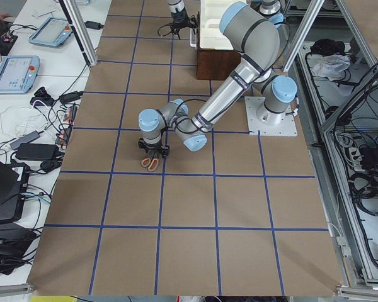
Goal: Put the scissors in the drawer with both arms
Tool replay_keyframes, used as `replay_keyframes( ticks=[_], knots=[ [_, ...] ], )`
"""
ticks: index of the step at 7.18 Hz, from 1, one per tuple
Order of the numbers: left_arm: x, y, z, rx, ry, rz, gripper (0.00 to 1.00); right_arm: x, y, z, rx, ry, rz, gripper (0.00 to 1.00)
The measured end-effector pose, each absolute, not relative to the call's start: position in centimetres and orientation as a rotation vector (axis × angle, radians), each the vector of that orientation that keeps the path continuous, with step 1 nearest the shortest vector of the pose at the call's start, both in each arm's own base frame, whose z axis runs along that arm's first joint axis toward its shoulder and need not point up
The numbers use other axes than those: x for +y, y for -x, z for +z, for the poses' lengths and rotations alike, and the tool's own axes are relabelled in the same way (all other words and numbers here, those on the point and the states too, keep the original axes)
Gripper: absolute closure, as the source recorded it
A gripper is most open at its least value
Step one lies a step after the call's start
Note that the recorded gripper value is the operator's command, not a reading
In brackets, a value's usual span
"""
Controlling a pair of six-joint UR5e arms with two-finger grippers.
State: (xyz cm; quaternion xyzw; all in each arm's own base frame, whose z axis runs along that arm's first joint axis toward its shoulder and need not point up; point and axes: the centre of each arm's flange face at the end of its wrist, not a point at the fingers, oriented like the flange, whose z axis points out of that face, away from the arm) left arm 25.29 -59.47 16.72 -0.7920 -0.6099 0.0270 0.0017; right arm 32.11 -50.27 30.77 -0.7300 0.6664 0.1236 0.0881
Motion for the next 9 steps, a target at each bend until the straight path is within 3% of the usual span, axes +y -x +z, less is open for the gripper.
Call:
replay_keyframes(
  ticks=[1,2,3,4,6,8,9],
  knots=[
    [-59.5,-25.3,16.3,-1.918,2.477,0.083,0.26,-50.3,-32.1,30.1,1.979,2.167,0.381,0.04],
    [-59.6,-25.3,16.1,-1.918,2.475,0.081,0.41,-50.4,-32.2,29.4,1.976,2.161,0.392,0.04],
    [-59.6,-25.4,16.0,-1.919,2.479,0.078,0.51,-50.5,-32.2,28.9,1.973,2.157,0.402,0.14],
    [-59.7,-25.5,16.2,-1.922,2.491,0.076,0.51,-50.6,-32.2,28.4,1.971,2.155,0.409,0.34],
    [-59.9,-25.6,16.3,-1.925,2.508,0.074,0.6,-50.6,-32.2,28.1,1.968,2.154,0.415,0.49],
    [-59.9,-25.5,16.7,-1.925,2.517,0.073,0.78,-50.7,-32.2,28.2,1.975,2.15,0.414,0.71],
    [-59.9,-25.5,17.1,-1.926,2.525,0.067,0.78,-50.7,-32.2,28.3,1.981,2.148,0.412,0.7]
  ],
)
